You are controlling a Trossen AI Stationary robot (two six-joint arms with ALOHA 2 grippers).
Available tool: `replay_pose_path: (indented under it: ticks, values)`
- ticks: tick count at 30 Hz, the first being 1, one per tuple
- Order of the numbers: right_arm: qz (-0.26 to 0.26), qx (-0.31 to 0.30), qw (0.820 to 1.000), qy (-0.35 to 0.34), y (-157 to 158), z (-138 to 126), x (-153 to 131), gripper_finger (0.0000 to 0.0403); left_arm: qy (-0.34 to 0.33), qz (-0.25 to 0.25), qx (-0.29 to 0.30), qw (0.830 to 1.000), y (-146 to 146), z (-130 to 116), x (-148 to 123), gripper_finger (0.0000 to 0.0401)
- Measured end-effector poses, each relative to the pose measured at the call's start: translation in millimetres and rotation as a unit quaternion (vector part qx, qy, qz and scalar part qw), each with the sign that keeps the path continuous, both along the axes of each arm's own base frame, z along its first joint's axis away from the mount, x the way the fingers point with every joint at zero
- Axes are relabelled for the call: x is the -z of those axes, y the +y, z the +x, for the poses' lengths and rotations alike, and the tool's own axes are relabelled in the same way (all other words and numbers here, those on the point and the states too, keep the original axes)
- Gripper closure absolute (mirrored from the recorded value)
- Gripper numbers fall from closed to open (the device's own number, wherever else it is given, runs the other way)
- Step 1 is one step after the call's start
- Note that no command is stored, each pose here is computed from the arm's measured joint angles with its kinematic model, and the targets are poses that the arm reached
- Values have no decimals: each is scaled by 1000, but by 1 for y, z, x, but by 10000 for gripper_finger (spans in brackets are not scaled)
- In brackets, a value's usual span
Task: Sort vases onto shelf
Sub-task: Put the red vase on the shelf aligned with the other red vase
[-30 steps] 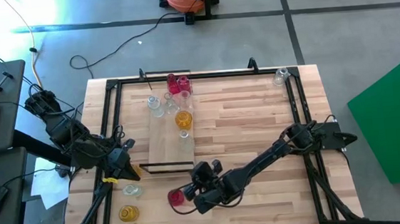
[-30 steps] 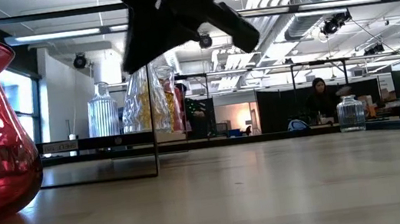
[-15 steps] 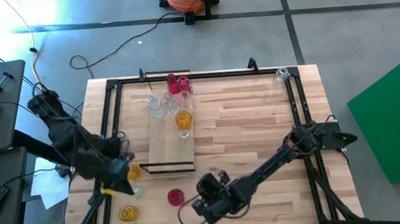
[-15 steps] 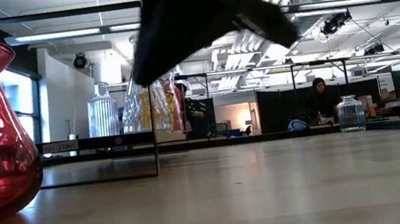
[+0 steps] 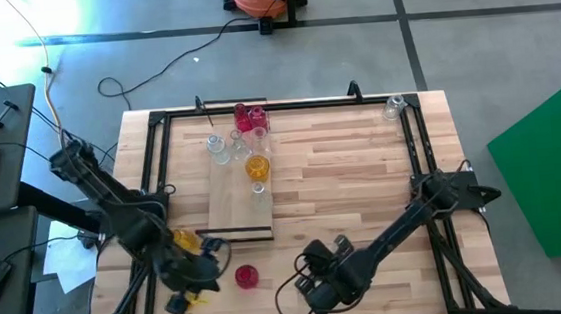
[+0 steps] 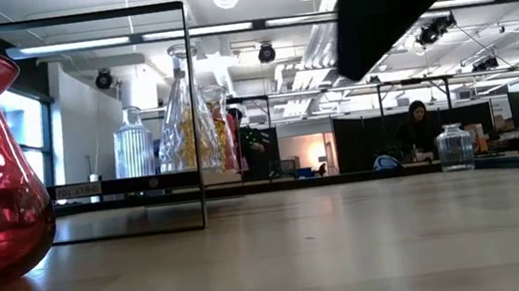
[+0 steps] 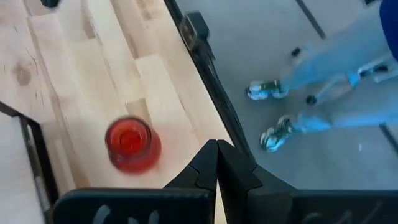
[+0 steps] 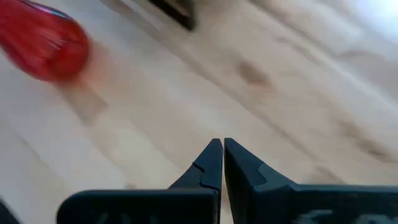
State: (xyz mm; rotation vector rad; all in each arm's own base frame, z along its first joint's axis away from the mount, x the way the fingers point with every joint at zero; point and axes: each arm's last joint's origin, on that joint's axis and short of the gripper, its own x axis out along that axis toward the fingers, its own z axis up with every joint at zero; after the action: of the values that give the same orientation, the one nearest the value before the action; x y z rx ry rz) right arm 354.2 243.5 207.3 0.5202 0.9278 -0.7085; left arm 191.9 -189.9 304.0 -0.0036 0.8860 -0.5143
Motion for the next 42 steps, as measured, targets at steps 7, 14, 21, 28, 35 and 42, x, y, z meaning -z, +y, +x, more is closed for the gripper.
replay_pose_path:
  ticks: [7,14,21,28,35,42]
  values:
    - [-63,-20,995,80,-9,-34,-25,403,-1,-63,-40,997,-19,20,-13,401]
    - [-110,-72,985,116,3,-56,-30,403,-14,-36,-79,996,-52,39,-41,401]
    - [-108,-100,981,124,16,-68,-29,403,107,45,-214,970,-74,64,-2,401]
    - [-109,-121,976,141,28,-84,-29,403,136,21,-307,942,-84,78,26,401]
    - [-112,-129,975,142,37,-94,-29,403,140,20,-304,942,-80,86,28,379]
    - [-109,-114,979,130,41,-100,-29,403,144,45,-287,946,-75,87,30,294]
